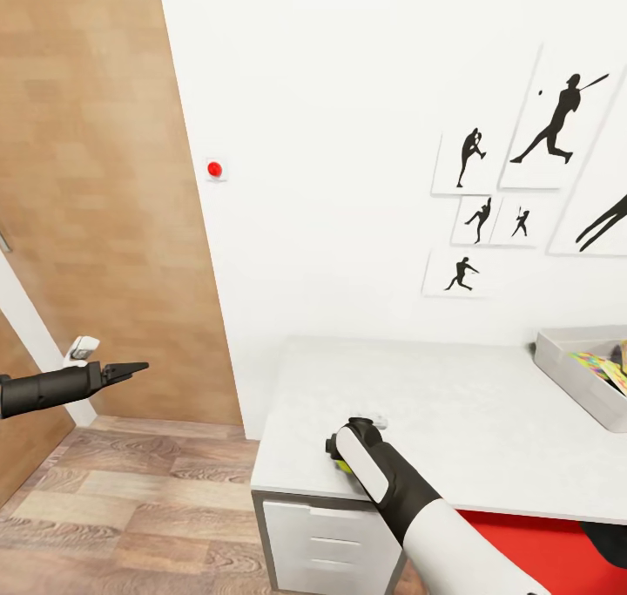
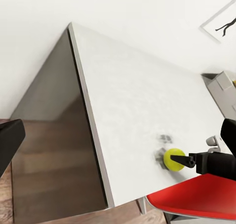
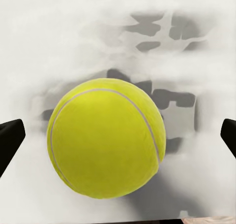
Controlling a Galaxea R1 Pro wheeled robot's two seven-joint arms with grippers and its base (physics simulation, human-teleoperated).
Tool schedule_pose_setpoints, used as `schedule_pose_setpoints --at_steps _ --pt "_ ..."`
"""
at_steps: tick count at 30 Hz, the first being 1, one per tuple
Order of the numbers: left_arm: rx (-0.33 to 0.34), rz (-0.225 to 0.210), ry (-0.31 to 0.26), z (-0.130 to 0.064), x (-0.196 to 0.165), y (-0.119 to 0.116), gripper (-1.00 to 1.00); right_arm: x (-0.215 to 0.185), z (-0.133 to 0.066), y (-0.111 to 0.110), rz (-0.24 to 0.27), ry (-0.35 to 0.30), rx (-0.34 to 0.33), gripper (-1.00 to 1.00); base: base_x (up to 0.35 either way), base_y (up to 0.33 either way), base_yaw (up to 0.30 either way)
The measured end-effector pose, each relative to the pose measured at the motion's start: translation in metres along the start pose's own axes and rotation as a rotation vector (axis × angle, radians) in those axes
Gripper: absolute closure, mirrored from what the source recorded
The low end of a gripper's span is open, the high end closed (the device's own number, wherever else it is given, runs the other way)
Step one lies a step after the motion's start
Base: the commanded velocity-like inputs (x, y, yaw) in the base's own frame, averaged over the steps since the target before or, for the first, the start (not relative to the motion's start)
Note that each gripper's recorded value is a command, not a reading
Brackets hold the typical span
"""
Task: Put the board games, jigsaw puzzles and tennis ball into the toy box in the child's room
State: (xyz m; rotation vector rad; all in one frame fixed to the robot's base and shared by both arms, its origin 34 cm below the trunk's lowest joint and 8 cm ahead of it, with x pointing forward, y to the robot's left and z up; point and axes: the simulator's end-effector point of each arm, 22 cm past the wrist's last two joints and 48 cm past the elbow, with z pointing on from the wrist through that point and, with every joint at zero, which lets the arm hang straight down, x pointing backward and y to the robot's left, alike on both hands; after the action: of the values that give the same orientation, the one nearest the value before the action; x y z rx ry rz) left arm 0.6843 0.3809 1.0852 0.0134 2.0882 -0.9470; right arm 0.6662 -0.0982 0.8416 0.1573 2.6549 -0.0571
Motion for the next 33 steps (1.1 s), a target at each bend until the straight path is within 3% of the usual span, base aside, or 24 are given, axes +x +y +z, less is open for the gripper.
schedule_pose_setpoints --at_steps 33 --pt "0.000 0.000 -0.001 0.0020 0.0021 0.0031 -1.00 0.0010 0.0042 0.0041 -0.001 0.000 -0.018 -1.00 0.000 0.000 0.000"
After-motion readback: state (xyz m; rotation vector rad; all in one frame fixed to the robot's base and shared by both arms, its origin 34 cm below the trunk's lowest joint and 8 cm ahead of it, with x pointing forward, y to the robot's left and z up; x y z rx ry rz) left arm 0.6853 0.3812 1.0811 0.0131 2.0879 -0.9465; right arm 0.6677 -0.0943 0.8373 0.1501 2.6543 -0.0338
